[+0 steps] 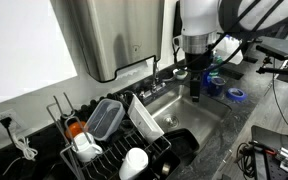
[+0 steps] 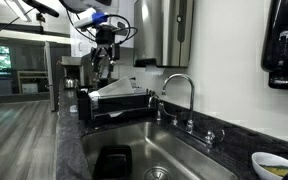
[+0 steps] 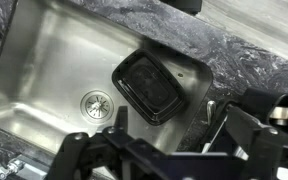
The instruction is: Remove the black lunchbox from the sink and put it on the dish rack
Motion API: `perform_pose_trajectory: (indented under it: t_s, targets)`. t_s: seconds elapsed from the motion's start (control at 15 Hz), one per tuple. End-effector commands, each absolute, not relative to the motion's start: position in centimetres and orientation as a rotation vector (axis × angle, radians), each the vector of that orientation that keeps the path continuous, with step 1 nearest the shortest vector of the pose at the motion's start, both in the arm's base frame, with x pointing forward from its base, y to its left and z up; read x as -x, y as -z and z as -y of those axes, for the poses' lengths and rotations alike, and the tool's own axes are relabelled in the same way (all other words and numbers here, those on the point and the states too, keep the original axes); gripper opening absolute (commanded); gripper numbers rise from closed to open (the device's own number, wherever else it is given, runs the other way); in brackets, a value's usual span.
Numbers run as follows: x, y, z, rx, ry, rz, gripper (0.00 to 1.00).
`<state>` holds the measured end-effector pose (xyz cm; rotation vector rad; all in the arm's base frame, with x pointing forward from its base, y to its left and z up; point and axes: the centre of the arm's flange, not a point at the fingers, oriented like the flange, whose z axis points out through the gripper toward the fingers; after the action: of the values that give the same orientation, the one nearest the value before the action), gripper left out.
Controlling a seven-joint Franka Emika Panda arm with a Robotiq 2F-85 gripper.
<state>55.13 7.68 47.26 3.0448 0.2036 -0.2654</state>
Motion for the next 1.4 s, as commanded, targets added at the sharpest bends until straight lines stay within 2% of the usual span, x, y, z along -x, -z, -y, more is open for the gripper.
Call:
perform_pose_trajectory:
  t_s: [0.0,0.47,1.33]
  targets:
    - [-55.5,-46.3,-7.0,-3.046,0.285,-0.23,1.0]
    - [-55.9,-45.5,-6.7,-3.046,0.288,-0.263,1.0]
    - [-58.4,-39.1,-5.7,-3.012,0.094,-0.713,1.0]
